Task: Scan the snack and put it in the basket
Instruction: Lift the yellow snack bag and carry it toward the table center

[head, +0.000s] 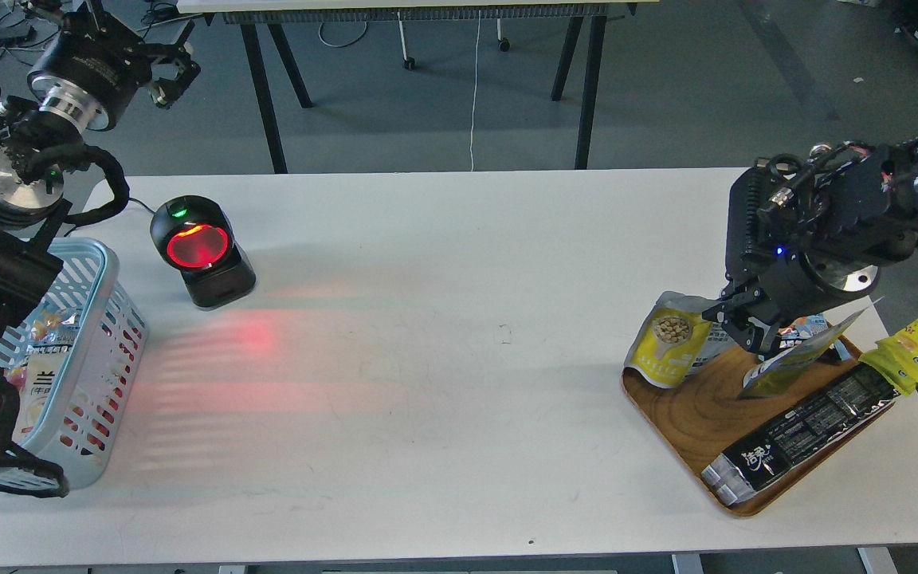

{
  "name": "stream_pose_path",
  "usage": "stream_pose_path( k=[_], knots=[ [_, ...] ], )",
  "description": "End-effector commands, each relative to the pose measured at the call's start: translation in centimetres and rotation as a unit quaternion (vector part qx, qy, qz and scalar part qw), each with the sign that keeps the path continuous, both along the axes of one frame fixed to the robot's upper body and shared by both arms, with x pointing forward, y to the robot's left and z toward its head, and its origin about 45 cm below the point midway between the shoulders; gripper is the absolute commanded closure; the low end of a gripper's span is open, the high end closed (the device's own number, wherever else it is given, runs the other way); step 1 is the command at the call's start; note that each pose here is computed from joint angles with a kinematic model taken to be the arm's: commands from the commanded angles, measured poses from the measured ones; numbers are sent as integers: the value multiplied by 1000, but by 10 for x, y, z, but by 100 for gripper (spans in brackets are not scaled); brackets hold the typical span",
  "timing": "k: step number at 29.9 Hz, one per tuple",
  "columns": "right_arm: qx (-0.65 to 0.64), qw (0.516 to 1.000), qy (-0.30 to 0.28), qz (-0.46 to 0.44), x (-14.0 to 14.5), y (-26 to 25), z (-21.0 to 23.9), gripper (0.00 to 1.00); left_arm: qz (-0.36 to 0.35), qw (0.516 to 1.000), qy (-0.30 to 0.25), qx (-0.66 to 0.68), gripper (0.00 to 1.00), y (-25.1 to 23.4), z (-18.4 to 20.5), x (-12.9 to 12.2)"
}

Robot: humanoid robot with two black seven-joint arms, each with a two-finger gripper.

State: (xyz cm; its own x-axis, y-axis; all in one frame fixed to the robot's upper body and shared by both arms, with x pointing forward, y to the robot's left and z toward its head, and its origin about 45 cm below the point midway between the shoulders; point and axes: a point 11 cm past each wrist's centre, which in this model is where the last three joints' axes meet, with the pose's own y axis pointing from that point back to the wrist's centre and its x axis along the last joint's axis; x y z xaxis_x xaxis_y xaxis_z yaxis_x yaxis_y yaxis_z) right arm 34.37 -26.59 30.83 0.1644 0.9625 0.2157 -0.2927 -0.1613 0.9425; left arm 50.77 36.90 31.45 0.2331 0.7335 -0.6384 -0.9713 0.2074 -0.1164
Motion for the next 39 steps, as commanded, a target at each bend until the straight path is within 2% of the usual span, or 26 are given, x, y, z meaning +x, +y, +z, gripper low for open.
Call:
stream_pose_path(
  k=[1, 6, 13, 22, 39],
  knots=[
    [2, 1000, -20, 17, 4, 13, 17, 100, -1, 1000, 0, 0, 0, 0, 1, 0],
    [35, 998, -32, 45, 9, 49, 36, 100, 0, 1000, -2, 0, 0, 0, 2, 0],
    [53, 994, -29, 90, 14, 102, 37, 100, -1, 1000, -1, 0, 0, -1, 1, 0],
    [59, 990, -11, 126, 24, 172, 14, 100, 0, 1000, 0, 0, 0, 0, 0, 0],
    [58, 986, 9, 155, 20, 234, -26, 100, 1, 1000, 1, 0, 0, 1, -1, 0]
  ],
)
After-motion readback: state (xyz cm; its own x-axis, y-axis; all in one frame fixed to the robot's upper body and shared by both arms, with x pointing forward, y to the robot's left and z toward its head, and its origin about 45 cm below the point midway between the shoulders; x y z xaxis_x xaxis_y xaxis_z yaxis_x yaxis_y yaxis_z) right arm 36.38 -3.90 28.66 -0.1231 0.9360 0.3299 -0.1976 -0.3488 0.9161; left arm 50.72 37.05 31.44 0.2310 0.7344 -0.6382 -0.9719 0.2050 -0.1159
